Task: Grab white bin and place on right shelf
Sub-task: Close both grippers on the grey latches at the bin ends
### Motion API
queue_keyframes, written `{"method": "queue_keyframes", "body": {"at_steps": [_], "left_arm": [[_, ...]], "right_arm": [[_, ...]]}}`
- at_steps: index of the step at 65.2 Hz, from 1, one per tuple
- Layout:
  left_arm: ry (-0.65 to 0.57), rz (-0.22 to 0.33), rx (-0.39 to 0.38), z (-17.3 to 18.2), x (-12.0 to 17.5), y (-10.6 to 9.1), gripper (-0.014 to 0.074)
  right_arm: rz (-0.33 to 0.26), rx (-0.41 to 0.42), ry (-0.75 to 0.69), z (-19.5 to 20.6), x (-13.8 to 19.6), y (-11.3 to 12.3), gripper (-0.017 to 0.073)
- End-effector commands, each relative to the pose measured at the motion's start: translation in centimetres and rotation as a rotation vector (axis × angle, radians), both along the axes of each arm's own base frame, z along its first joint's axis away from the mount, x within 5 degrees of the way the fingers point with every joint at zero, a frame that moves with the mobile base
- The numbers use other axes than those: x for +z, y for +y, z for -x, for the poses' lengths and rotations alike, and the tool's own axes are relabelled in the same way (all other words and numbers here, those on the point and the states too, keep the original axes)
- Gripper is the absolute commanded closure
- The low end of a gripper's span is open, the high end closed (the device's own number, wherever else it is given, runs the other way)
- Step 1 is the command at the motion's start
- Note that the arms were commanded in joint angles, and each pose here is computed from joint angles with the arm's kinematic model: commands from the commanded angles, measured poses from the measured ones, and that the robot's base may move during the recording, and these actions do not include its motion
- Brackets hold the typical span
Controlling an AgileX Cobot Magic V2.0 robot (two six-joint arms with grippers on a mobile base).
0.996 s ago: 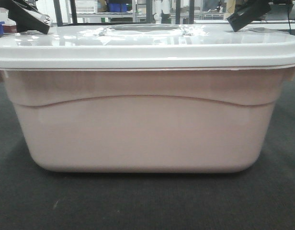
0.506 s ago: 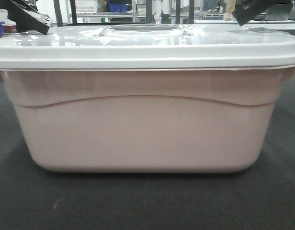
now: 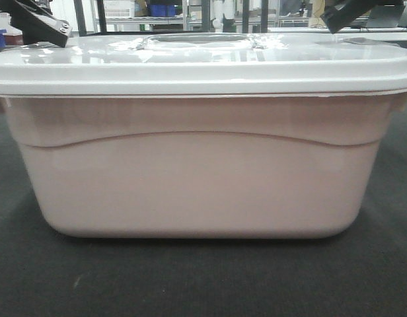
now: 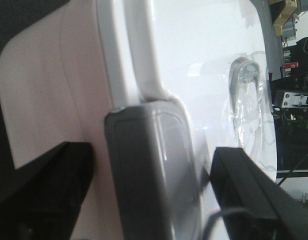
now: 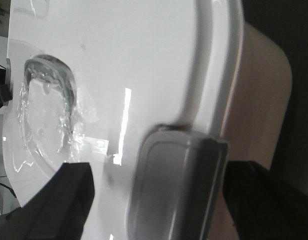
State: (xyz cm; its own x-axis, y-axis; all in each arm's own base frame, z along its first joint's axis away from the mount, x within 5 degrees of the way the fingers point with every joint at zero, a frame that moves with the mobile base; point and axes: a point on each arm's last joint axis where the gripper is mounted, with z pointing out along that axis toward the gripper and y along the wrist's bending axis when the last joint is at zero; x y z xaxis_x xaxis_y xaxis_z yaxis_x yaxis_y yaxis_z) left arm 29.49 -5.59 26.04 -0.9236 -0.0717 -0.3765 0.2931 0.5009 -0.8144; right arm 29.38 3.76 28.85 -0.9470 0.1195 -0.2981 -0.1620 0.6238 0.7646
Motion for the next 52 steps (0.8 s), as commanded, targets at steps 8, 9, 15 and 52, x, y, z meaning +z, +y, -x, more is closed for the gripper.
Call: {"method": "queue_keyframes", "body": {"at_steps": [8, 9, 15, 52], "left_arm": [[-0.037, 0.090, -0.049, 0.6, 2.1, -0.6, 0.0207], [-0.037, 0.090, -0.049, 0.6, 2.1, -0.6, 0.0207], [-0.037, 0.090, -0.049, 0.6, 2.1, -0.6, 0.0207], [-0.034, 0.095, -0.059, 0.7, 2.2, -0.6, 0.0207]], "right_arm": [[-0.108, 0.082, 0.013, 1.3, 2.3, 0.7, -0.0063], [-0.110, 0.081, 0.015, 1.3, 2.3, 0.7, -0.0063], [-0.118, 0.086, 0.016, 1.3, 2.4, 1.0, -0.0063], [-0.115, 0.088, -0.001, 1.1, 2.4, 2.1, -0.0063]]}}
